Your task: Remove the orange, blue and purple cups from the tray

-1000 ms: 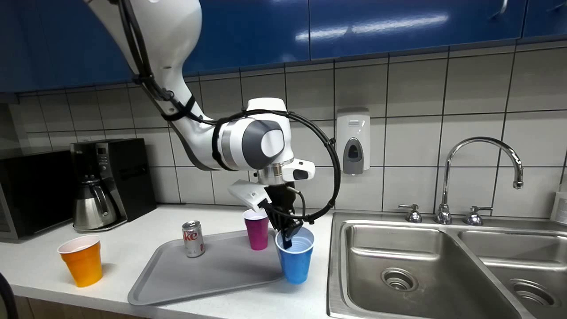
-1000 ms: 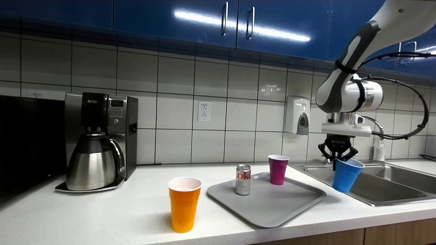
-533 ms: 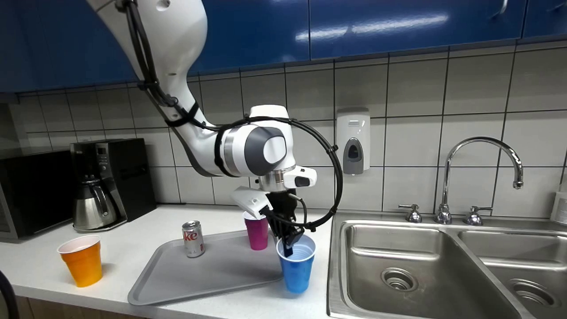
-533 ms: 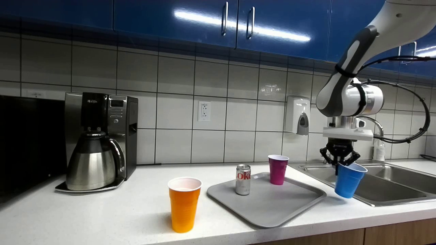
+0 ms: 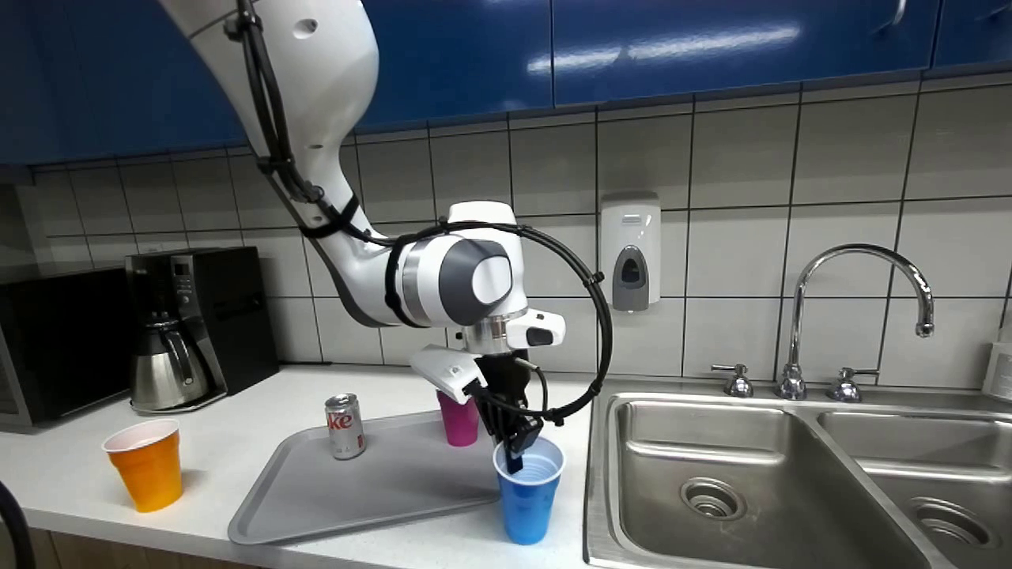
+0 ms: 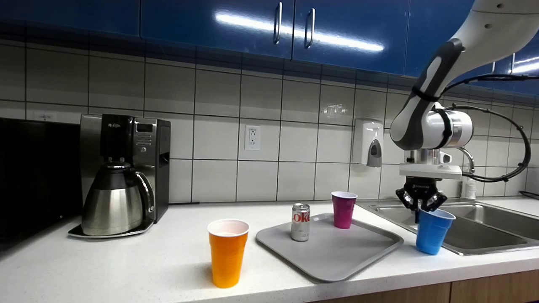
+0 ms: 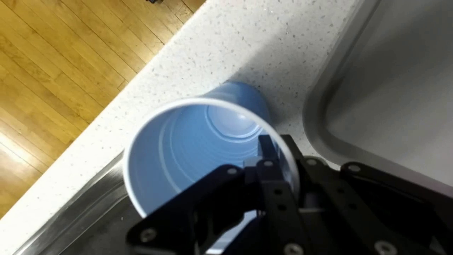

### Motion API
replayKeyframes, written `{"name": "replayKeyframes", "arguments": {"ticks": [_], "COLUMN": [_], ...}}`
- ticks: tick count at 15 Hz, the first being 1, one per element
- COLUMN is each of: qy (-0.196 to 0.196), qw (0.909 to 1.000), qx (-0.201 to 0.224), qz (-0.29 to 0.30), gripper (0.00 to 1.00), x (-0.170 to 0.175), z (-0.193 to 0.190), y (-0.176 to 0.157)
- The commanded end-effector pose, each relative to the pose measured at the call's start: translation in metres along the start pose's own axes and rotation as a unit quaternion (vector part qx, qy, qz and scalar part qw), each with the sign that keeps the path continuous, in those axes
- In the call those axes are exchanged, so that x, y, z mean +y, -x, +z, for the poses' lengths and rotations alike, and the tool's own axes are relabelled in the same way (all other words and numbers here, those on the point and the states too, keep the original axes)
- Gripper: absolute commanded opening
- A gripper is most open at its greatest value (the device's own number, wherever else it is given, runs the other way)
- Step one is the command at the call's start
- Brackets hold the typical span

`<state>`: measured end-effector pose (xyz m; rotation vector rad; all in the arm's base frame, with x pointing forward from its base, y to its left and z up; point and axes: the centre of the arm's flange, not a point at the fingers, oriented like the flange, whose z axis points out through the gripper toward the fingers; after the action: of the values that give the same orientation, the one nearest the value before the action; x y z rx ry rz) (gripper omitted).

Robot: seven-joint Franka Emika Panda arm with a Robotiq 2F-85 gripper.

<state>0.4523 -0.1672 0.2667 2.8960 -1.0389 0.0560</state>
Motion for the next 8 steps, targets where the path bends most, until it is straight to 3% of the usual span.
{"name": "replayKeyframes", "arguments": {"ticks": [1, 8], "qy": [0.011, 0.009], "qw": [0.9999, 0.9999], "qx": [0.005, 0.011], "qz": [0.005, 0.006], "gripper": [0.44, 0.95], "x": [-0.0023, -0.0003], "z": [-0.0011, -0.0079], "y": [0.0005, 0.0028]}}
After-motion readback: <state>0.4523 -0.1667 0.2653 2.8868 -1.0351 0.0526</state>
